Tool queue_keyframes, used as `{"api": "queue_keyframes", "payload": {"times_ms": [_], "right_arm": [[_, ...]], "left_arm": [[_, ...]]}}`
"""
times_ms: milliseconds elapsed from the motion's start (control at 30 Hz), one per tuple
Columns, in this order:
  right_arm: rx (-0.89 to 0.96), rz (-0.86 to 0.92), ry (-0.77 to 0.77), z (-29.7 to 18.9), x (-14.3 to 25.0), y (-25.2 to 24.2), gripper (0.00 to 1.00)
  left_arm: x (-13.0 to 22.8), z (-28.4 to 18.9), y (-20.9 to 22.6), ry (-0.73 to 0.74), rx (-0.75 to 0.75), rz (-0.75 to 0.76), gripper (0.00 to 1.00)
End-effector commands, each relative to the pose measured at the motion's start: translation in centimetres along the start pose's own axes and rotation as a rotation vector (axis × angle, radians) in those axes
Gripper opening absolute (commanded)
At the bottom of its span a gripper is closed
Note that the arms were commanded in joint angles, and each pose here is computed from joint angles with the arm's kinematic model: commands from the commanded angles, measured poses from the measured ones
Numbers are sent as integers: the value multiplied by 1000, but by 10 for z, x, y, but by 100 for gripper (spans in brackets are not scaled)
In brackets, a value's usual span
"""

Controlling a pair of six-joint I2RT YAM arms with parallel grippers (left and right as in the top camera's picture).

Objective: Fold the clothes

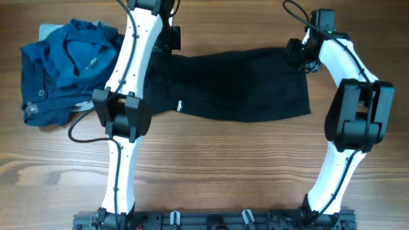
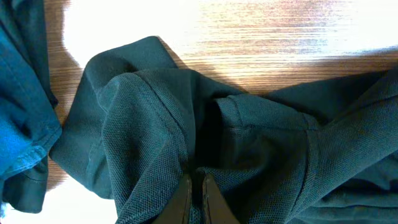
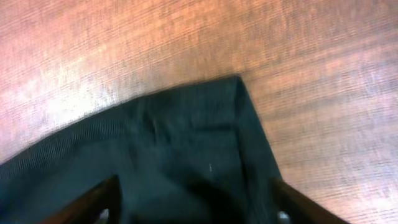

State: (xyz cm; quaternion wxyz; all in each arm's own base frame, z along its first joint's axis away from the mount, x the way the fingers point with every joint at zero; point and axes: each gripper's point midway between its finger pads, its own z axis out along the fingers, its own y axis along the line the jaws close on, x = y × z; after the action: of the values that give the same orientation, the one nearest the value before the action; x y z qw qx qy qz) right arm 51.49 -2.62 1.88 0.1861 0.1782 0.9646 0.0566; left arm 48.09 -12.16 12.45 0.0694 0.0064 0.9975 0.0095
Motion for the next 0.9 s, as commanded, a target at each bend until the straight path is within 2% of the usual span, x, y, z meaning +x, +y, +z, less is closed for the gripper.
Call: {"api": "queue_keyframes", "payload": {"times_ms": [0, 67, 267, 300, 367, 400, 533, 633, 767, 867], "right_arm": [[-19, 39, 7, 18, 1, 3, 65], [-20, 43, 5, 26, 1, 3, 61], [-16, 30, -34, 32, -7, 3, 59], [-15, 30, -43, 32, -9, 3, 55], [-19, 28, -56, 32, -12, 4, 44], [-21, 28, -60, 32, -14, 4, 35], [-16, 23, -60, 32, -13, 3, 13], [15, 2, -68, 31, -15, -2, 4], [26, -15, -62, 21, -17, -7, 4], [-26, -61, -96, -16, -40, 5, 4]], "left_arm": [[-4, -7, 4, -24, -6, -23, 4], [-4, -7, 4, -24, -6, -23, 4], [-4, -7, 4, -24, -7, -23, 4], [-4, -7, 4, -24, -7, -23, 4], [-4, -7, 4, -24, -6, -23, 4], [-4, -7, 4, -24, -6, -23, 4], [-4, -7, 4, -24, -6, -23, 4], [-4, -7, 4, -24, -6, -23, 4], [-5, -7, 4, -30, -5, -23, 4], [-7, -7, 3, -38, -3, -24, 4]]}}
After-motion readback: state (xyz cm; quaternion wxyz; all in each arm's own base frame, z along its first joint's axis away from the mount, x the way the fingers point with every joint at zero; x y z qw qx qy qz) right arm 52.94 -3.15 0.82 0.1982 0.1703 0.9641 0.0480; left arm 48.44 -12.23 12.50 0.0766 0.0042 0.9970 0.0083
